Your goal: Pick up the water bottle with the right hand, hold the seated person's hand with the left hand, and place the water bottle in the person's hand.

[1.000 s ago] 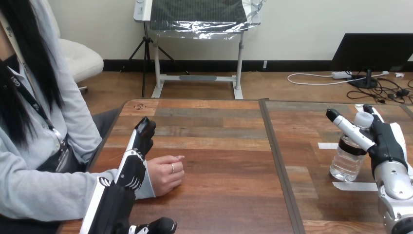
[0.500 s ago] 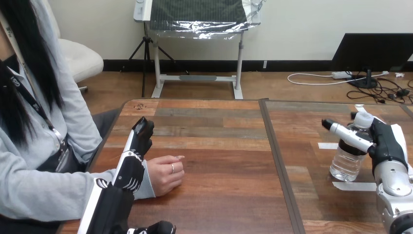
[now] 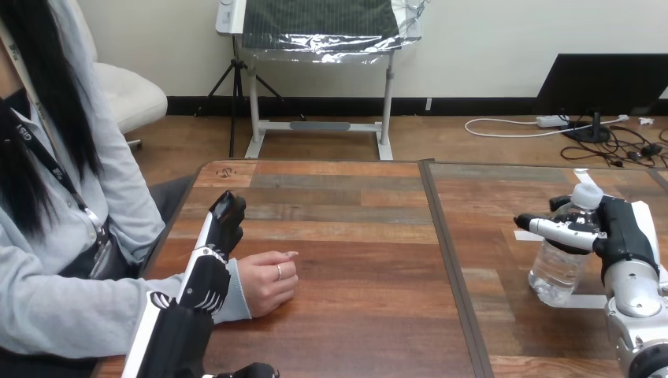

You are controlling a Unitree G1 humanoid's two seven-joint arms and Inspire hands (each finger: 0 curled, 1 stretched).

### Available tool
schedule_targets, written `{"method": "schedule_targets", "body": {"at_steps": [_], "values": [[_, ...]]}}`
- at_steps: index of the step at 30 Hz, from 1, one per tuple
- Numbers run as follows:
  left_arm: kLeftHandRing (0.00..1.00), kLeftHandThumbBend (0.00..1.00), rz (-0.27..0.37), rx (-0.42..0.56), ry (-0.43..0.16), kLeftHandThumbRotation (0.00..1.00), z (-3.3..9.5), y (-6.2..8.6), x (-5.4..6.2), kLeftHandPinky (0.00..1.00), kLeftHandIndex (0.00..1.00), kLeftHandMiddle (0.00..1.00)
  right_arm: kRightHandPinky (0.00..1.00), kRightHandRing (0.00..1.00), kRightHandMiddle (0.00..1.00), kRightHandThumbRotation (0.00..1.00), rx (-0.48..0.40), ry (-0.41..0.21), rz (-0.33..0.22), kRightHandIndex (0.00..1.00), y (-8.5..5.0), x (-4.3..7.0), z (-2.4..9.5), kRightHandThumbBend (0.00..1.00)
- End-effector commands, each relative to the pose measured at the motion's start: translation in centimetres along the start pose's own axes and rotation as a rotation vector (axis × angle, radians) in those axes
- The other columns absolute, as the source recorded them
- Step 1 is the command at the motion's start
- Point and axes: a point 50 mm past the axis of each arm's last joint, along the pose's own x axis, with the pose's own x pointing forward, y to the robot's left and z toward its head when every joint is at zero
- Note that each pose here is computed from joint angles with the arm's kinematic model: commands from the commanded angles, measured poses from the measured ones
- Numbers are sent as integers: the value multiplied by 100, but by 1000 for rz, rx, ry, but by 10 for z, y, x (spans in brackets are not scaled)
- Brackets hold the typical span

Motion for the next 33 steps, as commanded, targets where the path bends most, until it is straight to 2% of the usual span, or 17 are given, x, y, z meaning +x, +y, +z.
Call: {"method": "schedule_targets", "body": {"at_steps": [1, 16, 25, 33], "values": [[100, 100, -9, -1, -71, 70, 9, 3, 13, 100, 100, 100, 17, 23, 31, 0, 30, -94, 15, 35, 9, 6, 32, 80], [100, 100, -11, 0, -80, 67, 10, 3, 13, 100, 100, 100, 14, 20, 29, 0, 58, -98, 14, 30, 10, 5, 30, 66], [100, 100, -5, -20, -78, 66, 9, 1, 14, 100, 100, 100, 13, 17, 27, 0, 112, -94, 19, 26, 9, 6, 31, 61], [100, 100, 1, -9, -81, 65, 8, 0, 14, 100, 100, 100, 11, 16, 25, 0, 204, -124, 27, 25, 6, 7, 39, 58]]}}
